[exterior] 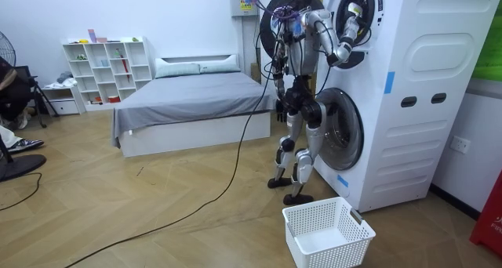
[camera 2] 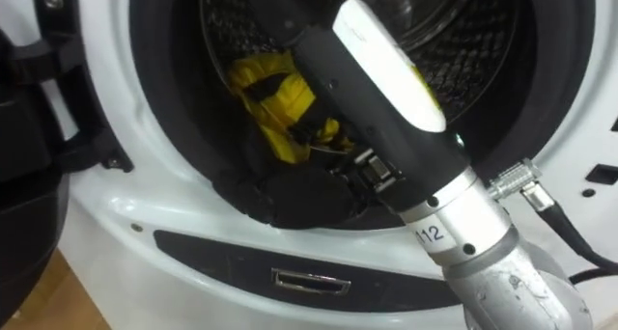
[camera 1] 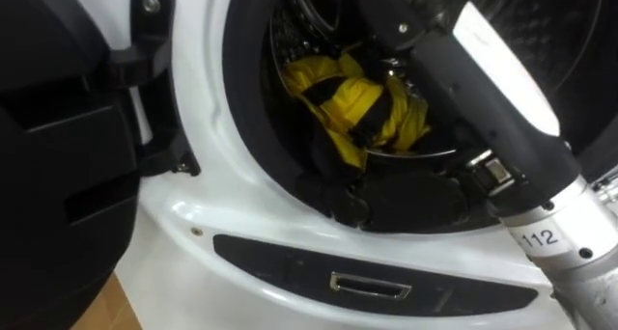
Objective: Pick clothes from washing machine
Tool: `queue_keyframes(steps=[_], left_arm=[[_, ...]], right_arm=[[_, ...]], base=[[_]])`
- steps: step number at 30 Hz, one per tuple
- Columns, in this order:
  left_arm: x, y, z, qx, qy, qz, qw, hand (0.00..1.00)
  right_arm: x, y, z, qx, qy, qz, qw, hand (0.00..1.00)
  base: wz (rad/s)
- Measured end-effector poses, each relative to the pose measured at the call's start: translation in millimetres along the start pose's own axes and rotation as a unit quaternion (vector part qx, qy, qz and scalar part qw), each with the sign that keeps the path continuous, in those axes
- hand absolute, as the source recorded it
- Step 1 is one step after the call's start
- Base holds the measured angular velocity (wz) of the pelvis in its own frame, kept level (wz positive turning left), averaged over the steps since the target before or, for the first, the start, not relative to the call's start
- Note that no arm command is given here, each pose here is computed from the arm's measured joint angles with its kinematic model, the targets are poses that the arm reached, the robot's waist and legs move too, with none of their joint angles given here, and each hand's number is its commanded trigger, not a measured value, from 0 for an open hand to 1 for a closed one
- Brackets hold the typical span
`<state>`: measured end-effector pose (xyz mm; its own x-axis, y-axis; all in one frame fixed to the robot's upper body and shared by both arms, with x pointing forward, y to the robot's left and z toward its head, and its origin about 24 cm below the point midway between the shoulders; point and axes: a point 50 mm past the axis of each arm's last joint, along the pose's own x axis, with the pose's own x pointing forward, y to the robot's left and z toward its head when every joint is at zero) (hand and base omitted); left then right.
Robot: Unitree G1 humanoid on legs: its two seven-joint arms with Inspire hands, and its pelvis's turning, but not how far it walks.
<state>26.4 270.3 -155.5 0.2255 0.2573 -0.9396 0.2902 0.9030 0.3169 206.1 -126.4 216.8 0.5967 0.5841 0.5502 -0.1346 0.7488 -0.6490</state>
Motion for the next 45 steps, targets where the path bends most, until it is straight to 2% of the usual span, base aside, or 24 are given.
queue_keyframes(steps=[9, 14, 17, 28, 39, 45], left_arm=[[-0.4, 0.2, -2.6, 0.004, 0.004, -0.002, 1.0, 0.0], [-1.2, 0.1, -6.4, 0.002, 0.009, 0.001, 1.0, 0.0], [-1.4, 1.2, -8.8, -0.002, 0.013, 0.006, 1.0, 0.0], [-1.3, -1.5, -8.6, -0.014, 0.018, 0.003, 1.0, 0.0], [0.2, 6.4, 0.9, -0.012, 0.017, -0.002, 1.0, 0.0], [-0.6, 6.7, -3.4, -0.011, 0.029, -0.002, 1.0, 0.0]], right_arm=[[0.3, -0.5, -0.4, -0.033, 0.006, 0.006, 0.999, 0.0], [-0.5, -4.5, -2.8, -0.143, 0.028, -0.003, 0.989, 0.0], [-1.7, -6.0, -7.6, -0.229, 0.05, -0.007, 0.972, 0.0], [-13.3, -19.5, -38.3, -0.357, 0.162, -0.017, 0.92, 0.0], [-12.3, -25.7, -65.6, -0.356, 0.22, 0.003, 0.908, 0.0], [-7.7, -32.0, -75.4, -0.335, 0.252, 0.007, 0.908, 0.0]], base=[[0.01], [0.06], [0.0], [0.06], [0.02], [0.07]])
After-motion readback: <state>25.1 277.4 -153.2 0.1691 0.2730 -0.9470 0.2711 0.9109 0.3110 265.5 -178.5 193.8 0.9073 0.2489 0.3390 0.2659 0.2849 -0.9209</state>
